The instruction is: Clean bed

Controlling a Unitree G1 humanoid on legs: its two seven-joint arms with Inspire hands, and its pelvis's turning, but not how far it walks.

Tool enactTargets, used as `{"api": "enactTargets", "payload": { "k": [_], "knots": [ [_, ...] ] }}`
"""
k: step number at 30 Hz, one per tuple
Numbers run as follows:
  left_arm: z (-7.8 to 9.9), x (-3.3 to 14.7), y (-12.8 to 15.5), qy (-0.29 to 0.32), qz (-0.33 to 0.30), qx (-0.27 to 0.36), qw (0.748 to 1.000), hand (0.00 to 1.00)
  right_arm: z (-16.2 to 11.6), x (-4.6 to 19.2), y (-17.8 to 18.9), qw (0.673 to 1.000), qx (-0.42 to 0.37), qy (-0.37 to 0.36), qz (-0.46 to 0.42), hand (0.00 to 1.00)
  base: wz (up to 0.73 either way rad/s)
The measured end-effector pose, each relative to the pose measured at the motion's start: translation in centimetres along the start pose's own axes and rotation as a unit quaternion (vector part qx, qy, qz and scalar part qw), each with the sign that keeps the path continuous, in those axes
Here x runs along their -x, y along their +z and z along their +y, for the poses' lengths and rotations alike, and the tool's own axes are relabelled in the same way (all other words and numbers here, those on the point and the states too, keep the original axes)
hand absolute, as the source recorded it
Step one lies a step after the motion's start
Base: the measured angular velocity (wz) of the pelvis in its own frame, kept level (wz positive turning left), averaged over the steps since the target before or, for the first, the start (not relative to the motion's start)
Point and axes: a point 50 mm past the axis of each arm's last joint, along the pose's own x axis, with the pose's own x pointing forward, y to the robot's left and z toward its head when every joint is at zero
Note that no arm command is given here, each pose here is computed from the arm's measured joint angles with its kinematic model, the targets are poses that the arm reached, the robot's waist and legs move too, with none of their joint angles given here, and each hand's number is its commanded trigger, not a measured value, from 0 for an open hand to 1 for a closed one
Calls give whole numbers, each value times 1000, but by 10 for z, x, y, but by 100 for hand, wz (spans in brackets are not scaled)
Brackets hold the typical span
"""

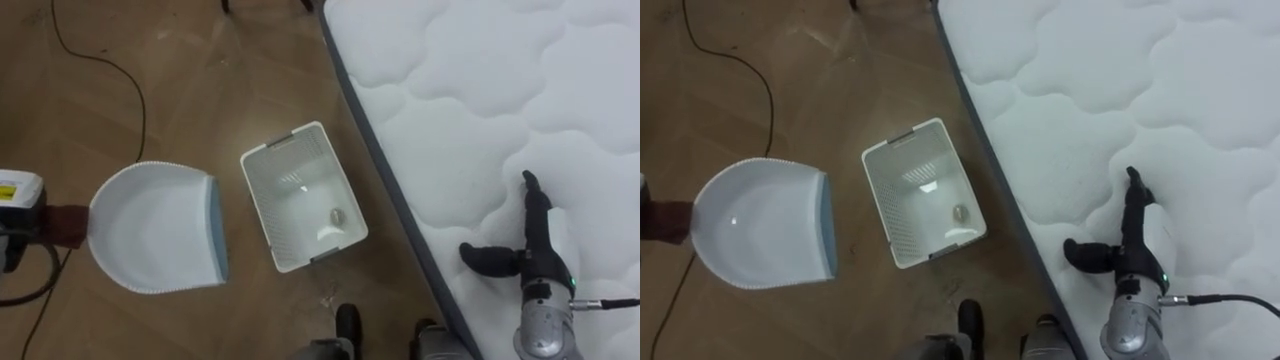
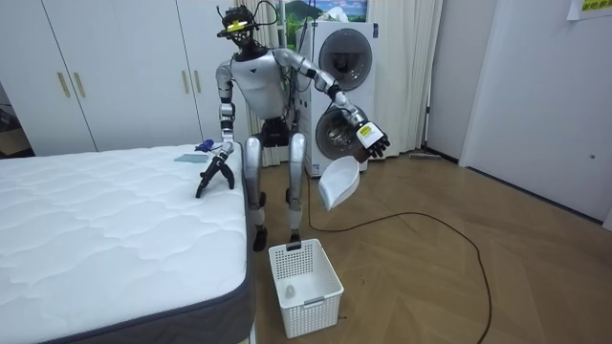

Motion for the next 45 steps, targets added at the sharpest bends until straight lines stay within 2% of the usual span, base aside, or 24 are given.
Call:
{"api": "enactTargets", "payload": {
  "k": [4, 7, 13, 15, 21, 26, 29, 33, 38, 41, 45],
  "knots": [
    [3, 0, 7, 31, -11, 23, 999, 100, -1, 4, -9, 1000, 6, -3, 11, 0, 0],
    [10, -1, 15, 64, -25, 63, 996, 100, -1, 7, -12, 1000, 1, -2, 17, 0, 9],
    [16, -1, 36, 103, -56, 174, 978, 100, -2, 10, -24, 999, -20, 7, 46, 0, -5],
    [18, 4, 36, 126, -64, 203, 969, 100, -3, 13, -29, 998, -21, 14, 54, 0, -22],
    [29, 18, 36, 192, -87, 241, 947, 100, -7, 27, -46, 996, -14, 41, 76, 0, -10],
    [23, 37, 54, 209, -116, 302, 923, 100, -9, 36, -55, 994, -20, 52, 94, 0, -26],
    [27, 48, 71, 224, -140, 335, 904, 100, -17, 36, -55, 994, -31, 39, 94, 0, -40],
    [12, 68, 87, 213, -166, 378, 886, 100, -15, 37, -50, 994, -40, 53, 83, 0, -53],
    [8, 71, 99, 192, -177, 406, 876, 100, -16, 43, -56, 993, -42, 59, 95, 0, -32],
    [15, 72, 102, 191, -192, 414, 869, 100, -15, 46, -56, 992, -47, 63, 94, 0, -53],
    [33, 83, 110, 218, -224, 423, 850, 100, -18, 50, -54, 993, -54, 61, 88, 0, -102]
  ]
}}
